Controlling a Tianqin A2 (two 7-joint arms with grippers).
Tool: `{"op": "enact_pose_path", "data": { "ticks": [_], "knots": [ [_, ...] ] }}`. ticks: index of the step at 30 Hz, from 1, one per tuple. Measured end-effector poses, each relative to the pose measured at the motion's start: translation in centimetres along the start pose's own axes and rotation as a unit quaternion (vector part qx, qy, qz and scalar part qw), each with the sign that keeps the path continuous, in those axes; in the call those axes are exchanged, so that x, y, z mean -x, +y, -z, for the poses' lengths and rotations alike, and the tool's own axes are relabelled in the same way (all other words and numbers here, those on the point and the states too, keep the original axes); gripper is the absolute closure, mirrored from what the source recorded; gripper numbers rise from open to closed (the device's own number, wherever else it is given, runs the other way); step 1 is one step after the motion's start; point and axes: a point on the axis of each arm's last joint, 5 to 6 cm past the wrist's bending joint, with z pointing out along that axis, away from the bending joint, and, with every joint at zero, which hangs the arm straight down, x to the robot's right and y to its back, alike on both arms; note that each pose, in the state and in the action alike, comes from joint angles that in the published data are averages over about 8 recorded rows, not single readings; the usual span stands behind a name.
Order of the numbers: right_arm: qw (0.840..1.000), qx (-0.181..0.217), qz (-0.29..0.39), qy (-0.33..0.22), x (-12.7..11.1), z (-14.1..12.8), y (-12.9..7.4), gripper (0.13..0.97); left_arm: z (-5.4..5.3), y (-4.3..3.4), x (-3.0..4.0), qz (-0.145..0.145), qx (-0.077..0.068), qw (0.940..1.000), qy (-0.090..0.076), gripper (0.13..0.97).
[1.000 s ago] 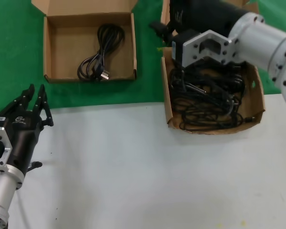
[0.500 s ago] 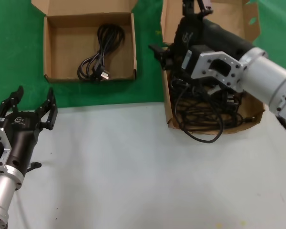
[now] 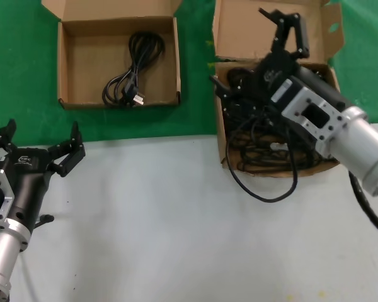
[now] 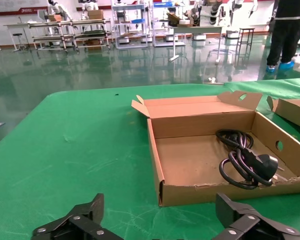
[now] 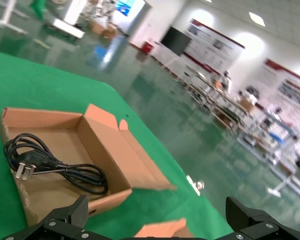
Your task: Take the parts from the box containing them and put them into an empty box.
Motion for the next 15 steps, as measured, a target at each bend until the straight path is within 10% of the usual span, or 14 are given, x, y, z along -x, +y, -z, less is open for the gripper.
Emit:
{"op": "enact_pose_path", "data": {
  "ticks": [15],
  "knots": [
    [0.982,0.059,-0.171,0.053,3.4,4.4,3.4,0.130,0.1,0.11,0.06,0.001,0.002,1.0000,-0.003,0.206]
  ]
}}
